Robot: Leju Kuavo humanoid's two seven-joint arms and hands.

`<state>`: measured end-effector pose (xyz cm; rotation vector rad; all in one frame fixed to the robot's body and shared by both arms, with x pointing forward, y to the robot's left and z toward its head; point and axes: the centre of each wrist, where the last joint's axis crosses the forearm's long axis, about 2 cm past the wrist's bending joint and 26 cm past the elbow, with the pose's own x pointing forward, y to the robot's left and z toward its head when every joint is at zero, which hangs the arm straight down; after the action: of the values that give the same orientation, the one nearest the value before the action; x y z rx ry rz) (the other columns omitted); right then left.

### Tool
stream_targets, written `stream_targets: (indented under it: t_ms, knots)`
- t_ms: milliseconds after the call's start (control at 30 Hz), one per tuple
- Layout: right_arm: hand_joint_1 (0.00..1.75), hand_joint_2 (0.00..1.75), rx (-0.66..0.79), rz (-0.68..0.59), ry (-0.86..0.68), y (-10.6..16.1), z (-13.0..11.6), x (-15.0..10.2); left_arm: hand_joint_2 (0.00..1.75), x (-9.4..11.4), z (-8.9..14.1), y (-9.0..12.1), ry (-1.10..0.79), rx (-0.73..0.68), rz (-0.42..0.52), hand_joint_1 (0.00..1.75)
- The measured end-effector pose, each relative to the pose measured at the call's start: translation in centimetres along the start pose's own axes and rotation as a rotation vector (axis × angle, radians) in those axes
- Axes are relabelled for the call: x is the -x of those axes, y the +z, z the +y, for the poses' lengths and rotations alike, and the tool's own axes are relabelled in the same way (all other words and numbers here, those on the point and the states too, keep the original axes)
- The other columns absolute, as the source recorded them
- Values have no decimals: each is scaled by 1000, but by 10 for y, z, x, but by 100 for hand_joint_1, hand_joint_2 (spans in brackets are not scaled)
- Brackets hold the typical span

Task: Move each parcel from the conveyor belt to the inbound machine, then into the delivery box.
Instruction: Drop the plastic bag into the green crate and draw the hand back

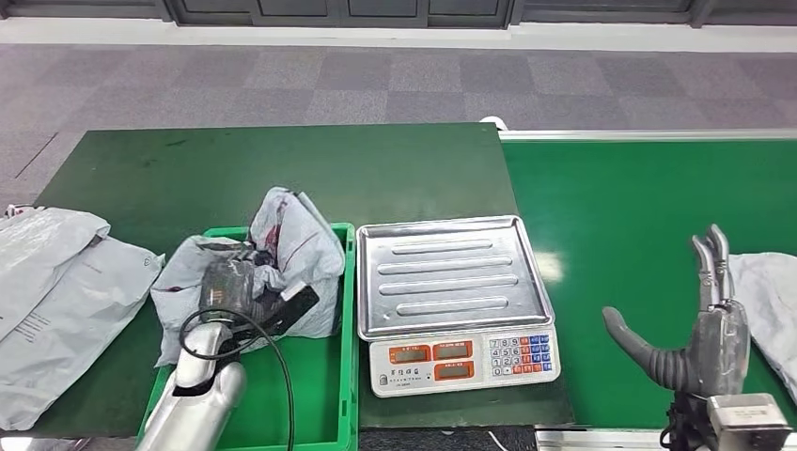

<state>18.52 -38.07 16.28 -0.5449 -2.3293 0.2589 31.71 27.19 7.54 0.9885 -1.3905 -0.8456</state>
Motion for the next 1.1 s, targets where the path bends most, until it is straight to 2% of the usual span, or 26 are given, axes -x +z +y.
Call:
stream_targets:
  t_ms: [133, 333, 467, 600, 700, 900, 1100]
  knots:
    - [0, 175, 20, -13, 9, -6, -1, 2, 175, -7, 18, 9, 214, -208, -55, 0]
    - [0, 175, 68, -20, 43, -13, -7, 7, 175, -12, 46, 15, 386, -529, -164, 0]
    - [0, 175, 133, 19, 203, -14, -20, 17, 175, -15, 59, 22, 570, -735, -260, 0]
    - [0, 175, 164, 88, 286, -11, -38, 38, 175, -21, 76, 26, 581, -893, -340, 0]
    - [0, 175, 169, 146, 329, -10, -47, 53, 175, -26, 91, 27, 593, -980, -344, 0]
    - [0, 175, 176, 251, 399, -6, -60, 74, 175, -31, 97, 29, 668, -1012, -347, 0]
    - [0, 175, 178, 379, 451, -1, -73, 99, 175, -51, 67, 14, 601, -769, -332, 0]
